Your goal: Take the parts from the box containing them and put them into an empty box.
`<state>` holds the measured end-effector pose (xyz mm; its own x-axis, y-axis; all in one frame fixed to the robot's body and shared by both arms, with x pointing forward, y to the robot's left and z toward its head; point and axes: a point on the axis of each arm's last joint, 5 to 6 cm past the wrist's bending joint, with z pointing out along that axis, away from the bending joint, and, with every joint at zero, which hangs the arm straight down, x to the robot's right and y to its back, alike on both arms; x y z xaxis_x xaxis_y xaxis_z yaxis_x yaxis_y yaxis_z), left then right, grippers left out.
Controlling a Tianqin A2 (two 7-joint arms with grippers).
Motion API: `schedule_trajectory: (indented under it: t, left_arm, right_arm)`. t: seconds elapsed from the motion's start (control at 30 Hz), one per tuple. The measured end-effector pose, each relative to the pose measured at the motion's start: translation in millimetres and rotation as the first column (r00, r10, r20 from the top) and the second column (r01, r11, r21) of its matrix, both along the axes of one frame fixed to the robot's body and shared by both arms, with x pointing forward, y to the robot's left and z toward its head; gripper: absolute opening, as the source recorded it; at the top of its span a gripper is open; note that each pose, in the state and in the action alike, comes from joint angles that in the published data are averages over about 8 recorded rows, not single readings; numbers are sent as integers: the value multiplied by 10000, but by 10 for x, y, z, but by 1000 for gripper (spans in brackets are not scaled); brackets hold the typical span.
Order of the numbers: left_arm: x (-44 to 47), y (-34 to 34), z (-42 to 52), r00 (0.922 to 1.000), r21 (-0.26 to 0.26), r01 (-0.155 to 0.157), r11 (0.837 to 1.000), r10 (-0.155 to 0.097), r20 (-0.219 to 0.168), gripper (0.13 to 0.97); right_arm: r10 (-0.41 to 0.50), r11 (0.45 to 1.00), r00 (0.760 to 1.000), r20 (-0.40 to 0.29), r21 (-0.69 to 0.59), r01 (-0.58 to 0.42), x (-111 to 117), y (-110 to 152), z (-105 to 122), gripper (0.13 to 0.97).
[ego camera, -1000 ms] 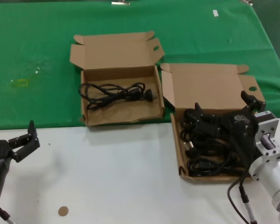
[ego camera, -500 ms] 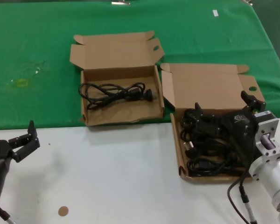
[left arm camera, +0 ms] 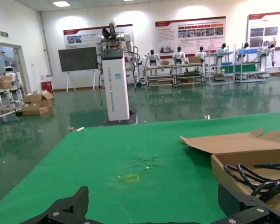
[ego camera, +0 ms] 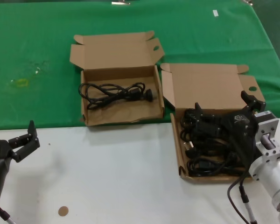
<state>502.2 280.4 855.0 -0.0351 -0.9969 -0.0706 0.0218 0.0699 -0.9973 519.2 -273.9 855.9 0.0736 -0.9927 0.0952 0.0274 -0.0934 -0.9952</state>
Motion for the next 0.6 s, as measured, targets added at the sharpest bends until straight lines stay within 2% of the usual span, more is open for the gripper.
schedule_trajectory:
  t: [0.6]
  left_arm:
    - [0,0,0,10000,0,0,10000,0,0,966]
  right_arm:
    - [0,10000,10000,0,0,0,0,0,0,966]
